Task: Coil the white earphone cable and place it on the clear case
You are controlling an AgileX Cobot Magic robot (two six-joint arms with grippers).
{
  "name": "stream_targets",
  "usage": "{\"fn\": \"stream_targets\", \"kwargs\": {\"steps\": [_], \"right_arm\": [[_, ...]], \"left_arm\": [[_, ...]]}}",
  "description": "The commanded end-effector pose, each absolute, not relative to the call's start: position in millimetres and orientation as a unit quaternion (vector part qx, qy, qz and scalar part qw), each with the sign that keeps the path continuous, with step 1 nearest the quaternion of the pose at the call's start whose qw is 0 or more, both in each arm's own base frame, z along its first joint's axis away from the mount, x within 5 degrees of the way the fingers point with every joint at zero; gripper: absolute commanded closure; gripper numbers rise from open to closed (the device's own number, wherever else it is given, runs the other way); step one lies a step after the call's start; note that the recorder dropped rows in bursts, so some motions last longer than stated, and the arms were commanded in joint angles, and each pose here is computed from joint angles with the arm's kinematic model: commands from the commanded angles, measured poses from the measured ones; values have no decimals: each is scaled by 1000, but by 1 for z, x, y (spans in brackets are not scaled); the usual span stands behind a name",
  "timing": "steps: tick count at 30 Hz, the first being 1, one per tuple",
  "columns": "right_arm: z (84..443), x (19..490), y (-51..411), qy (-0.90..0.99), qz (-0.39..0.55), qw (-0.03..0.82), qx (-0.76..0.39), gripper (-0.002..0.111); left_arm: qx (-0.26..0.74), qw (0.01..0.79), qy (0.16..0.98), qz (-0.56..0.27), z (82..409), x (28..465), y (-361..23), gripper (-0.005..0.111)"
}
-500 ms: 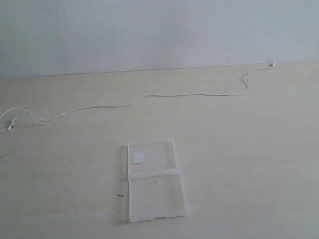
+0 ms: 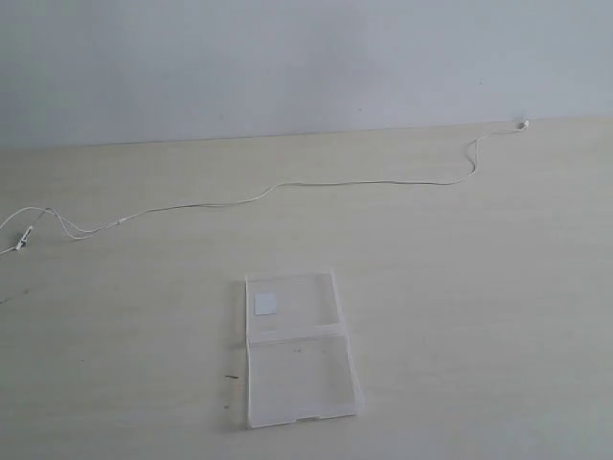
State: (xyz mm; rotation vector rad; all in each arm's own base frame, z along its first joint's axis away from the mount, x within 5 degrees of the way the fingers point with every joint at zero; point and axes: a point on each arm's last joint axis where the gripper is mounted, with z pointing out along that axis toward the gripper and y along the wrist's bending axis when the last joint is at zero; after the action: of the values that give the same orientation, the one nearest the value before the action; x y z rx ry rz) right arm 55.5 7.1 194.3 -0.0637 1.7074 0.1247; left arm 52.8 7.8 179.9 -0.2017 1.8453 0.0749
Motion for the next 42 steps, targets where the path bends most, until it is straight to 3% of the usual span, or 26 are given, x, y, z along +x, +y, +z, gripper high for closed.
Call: {"fn": "stream_targets", "kwargs": {"steps": [1, 6, 10, 12, 15, 20, 27, 36, 42], "right_arm": [[196, 56, 7, 743, 54, 666, -25, 108], [222, 55, 5, 640, 58, 766, -15, 108], [275, 47, 4, 590, 61, 805, -14, 108], [308, 55, 6, 615, 61, 786, -16, 108], [350, 99, 11, 728, 50, 683, -29, 108], [382, 142, 16, 748, 49, 662, -30, 108], [397, 178, 19, 714, 59, 698, -18, 108], [389, 214, 21, 693, 81, 716, 14, 108], [367, 266, 37, 769, 61, 636, -35, 108]], "left_arm": [[-85, 606, 790, 29, 181, 53, 7, 107], [-85, 606, 790, 29, 181, 53, 7, 107], [-85, 606, 790, 29, 181, 53, 7, 107], [-85, 606, 790, 29, 181, 53, 7, 107], [-85, 606, 790, 29, 181, 53, 7, 107], [-85, 606, 790, 29, 181, 53, 7, 107], [-85, 606, 790, 29, 181, 53, 7, 107], [-85, 606, 790, 29, 181, 53, 7, 107], [-85, 606, 790, 29, 181, 53, 7, 107]]}}
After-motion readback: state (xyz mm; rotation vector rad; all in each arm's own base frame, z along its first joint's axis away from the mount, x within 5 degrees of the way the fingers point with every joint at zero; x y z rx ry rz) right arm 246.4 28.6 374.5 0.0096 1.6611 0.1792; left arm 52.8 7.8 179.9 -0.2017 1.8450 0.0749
